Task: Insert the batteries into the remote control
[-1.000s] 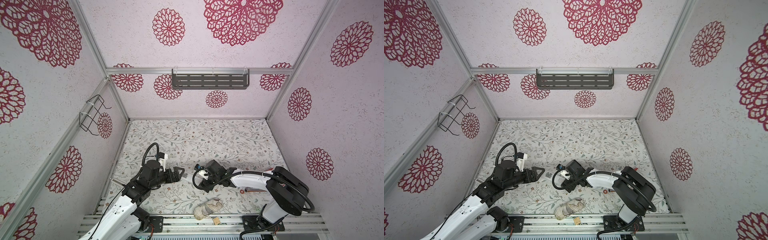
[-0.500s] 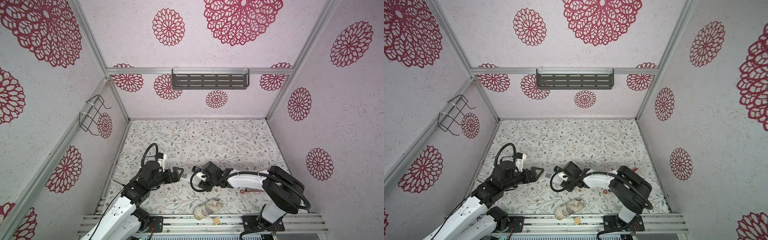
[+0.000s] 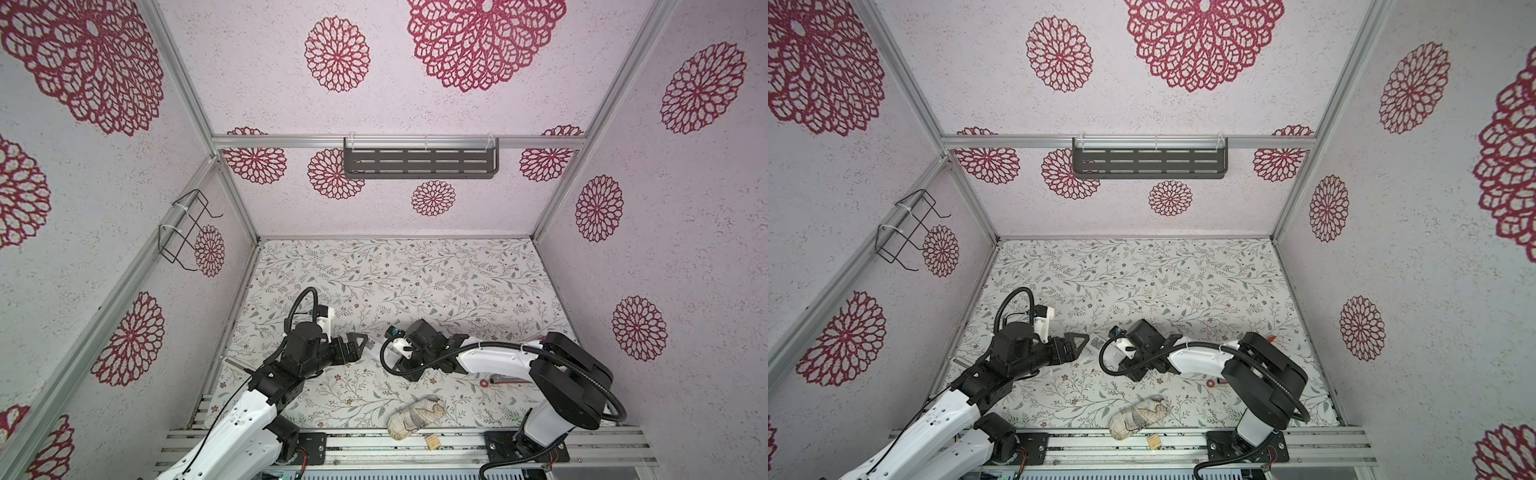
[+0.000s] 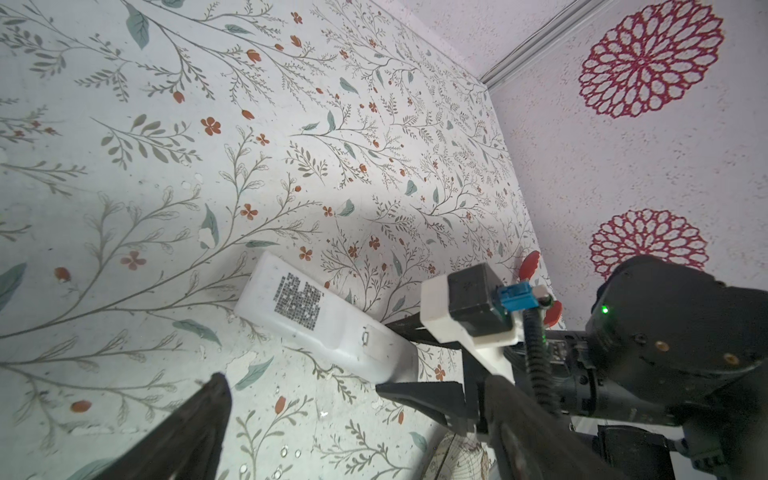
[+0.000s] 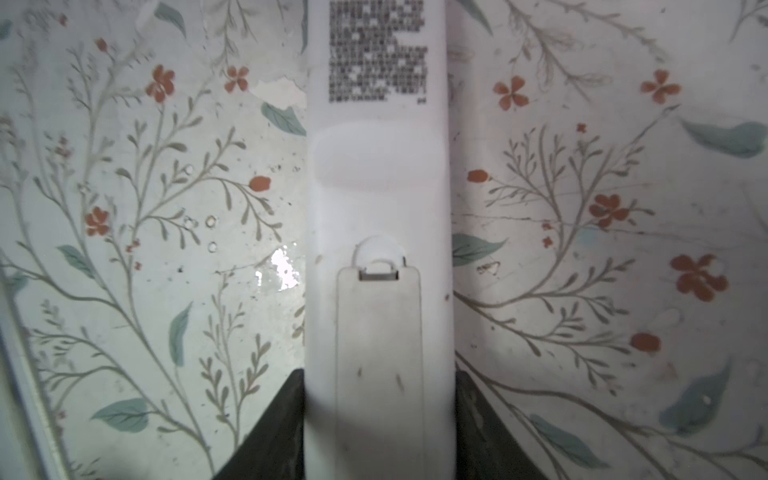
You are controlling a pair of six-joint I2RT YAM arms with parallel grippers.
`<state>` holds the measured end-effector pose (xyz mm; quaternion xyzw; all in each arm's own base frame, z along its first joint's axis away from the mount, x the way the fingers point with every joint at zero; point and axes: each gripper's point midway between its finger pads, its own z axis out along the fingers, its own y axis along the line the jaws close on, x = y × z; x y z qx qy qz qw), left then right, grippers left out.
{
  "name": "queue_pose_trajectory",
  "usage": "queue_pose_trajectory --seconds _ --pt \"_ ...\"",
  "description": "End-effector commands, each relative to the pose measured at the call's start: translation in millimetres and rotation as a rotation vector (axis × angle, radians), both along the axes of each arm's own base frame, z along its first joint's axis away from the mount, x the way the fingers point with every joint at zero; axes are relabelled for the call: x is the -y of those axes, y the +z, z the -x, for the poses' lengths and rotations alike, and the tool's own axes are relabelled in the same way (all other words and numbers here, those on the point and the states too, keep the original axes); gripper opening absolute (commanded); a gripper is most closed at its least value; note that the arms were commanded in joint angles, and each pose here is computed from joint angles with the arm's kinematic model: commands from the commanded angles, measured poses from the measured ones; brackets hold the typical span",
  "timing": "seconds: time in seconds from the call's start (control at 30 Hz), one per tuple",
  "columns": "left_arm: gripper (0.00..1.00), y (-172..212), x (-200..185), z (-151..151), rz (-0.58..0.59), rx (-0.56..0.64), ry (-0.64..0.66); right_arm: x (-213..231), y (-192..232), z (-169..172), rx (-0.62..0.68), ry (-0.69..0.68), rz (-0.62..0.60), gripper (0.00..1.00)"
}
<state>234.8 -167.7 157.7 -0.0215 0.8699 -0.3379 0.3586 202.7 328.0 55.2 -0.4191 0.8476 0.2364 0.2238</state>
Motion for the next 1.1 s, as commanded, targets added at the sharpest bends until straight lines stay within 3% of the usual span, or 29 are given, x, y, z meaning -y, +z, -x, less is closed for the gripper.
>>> queue_pose_trajectory --seconds 0.0,0.33,0.57,1.07 --pt "0.98 25.6 9.4 -7.5 0.048 0.112 -0.042 -15.2 76.6 -13.0 -0.007 -0.046 -0.222 0.33" --pt "0.98 89.5 33.8 11.3 0.165 0.346 -0.242 -2.4 183.5 -17.1 -0.120 -0.021 -0.543 0.32" --pt "0.98 129.4 55.8 28.0 0.267 0.525 -0.423 0.0 232.4 6.5 -0.182 0.134 -0.683 0.31" --pt "0.98 176.7 66.6 7.4 0.369 0.661 -0.415 4.1 276.0 32.4 -0.203 0.255 -0.841 0.29"
